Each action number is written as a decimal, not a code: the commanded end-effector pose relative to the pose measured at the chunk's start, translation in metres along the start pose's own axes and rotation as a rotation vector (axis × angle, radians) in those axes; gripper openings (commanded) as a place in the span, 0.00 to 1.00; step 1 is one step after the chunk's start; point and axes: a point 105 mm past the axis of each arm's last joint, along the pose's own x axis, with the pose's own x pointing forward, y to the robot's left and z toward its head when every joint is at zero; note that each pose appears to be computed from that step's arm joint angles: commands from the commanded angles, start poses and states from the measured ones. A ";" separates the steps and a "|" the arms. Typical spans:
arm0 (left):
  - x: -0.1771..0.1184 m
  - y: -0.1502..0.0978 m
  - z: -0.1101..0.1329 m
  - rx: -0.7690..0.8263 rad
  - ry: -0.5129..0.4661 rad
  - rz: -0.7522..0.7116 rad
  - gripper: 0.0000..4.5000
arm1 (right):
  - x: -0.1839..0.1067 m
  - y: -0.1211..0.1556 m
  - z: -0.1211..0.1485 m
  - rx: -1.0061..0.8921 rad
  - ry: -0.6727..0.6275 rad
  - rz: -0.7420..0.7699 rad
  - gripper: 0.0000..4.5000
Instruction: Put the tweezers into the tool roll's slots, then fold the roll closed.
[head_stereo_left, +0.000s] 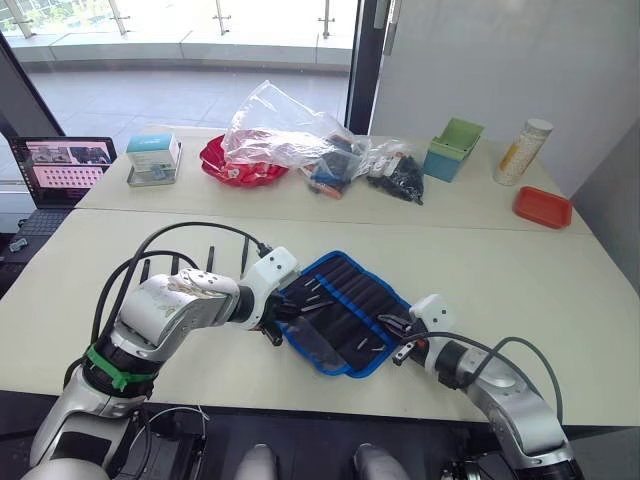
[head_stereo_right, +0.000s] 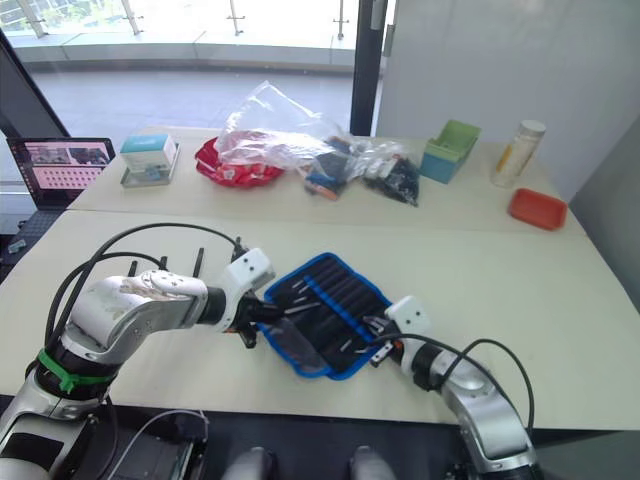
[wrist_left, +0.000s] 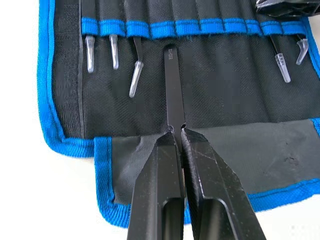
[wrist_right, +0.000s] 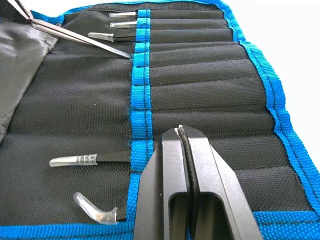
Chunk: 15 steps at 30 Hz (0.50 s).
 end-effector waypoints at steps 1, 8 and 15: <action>0.007 -0.002 0.003 -0.002 0.000 -0.014 0.00 | -0.002 0.003 -0.002 0.017 0.013 0.001 0.00; 0.030 0.001 0.005 -0.035 -0.025 -0.053 0.00 | -0.009 0.010 -0.015 0.044 0.070 0.017 0.00; 0.046 0.003 0.013 0.023 -0.046 -0.070 0.00 | -0.011 0.016 -0.025 0.060 0.104 0.013 0.00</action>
